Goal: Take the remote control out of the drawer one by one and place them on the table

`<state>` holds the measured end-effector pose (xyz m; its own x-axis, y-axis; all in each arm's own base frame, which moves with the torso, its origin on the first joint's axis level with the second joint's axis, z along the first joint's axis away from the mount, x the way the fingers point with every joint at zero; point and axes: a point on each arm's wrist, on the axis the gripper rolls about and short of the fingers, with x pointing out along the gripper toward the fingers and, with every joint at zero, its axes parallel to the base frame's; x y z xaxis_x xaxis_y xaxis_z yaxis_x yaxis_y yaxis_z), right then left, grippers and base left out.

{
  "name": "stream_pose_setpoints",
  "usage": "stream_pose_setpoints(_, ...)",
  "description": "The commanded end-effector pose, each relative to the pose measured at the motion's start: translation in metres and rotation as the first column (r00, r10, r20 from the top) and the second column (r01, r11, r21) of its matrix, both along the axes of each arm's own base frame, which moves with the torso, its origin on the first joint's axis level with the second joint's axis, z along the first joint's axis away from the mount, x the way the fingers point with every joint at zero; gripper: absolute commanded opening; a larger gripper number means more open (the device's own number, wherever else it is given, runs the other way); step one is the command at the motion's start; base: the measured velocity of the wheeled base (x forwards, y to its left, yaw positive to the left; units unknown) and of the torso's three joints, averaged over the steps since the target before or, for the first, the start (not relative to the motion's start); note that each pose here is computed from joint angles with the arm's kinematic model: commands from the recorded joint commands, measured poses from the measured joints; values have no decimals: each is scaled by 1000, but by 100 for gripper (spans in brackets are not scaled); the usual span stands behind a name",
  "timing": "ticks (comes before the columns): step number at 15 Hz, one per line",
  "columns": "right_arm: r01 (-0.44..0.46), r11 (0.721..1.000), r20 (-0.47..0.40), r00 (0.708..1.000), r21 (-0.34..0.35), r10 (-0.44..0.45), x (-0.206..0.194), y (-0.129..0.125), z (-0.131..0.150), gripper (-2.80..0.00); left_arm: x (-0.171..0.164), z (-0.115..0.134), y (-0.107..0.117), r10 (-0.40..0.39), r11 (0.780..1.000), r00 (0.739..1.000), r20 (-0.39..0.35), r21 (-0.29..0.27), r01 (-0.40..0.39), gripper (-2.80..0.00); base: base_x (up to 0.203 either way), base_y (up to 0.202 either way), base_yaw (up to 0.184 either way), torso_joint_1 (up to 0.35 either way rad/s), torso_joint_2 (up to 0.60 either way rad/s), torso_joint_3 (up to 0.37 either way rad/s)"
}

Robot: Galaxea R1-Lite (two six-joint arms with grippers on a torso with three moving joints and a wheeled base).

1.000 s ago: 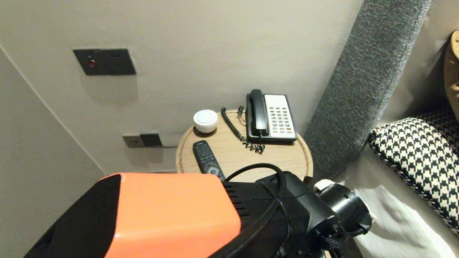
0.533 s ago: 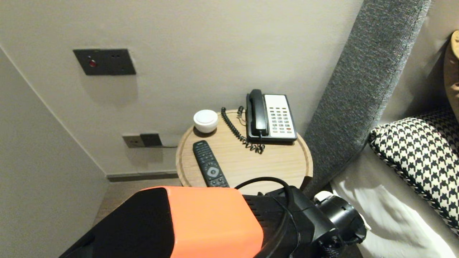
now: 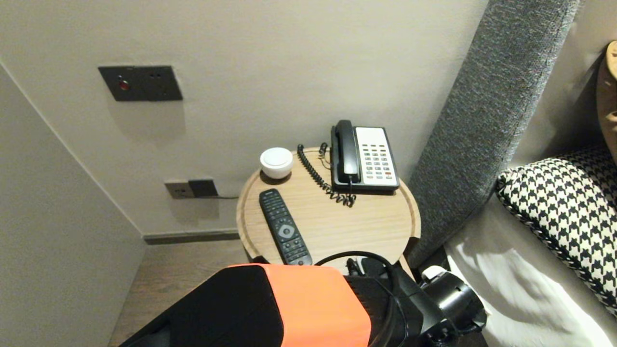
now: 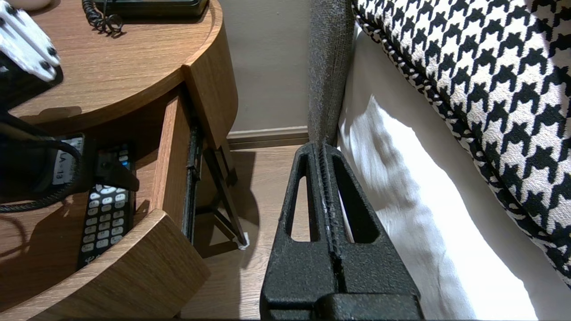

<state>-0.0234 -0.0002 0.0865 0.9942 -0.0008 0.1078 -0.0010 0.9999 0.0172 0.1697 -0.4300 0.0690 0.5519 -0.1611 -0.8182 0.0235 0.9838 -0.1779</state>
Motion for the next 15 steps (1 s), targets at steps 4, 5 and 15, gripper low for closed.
stream_pose_setpoints(4, -1, 1000, -41, 999, 0, 1, 3, 0, -11, -280, 8, -13, -2, 34, 999, 999, 33, 10, -34, 0, 0, 0, 0, 0, 0, 0)
stream_pose_setpoints(5, 1, 1000, -41, 999, 0, -1, 3, 0, -11, -280, 10, -18, -2, 37, 999, 999, 31, 19, -38, 0, 0, 0, 0, 0, 0, 0)
stream_pose_setpoints(15, 1, 1000, -41, 999, 0, -1, 3, 0, -11, -280, 18, -24, 1, 61, 997, 997, 49, 35, -63, 0, 0, 0, 0, 0, 0, 0)
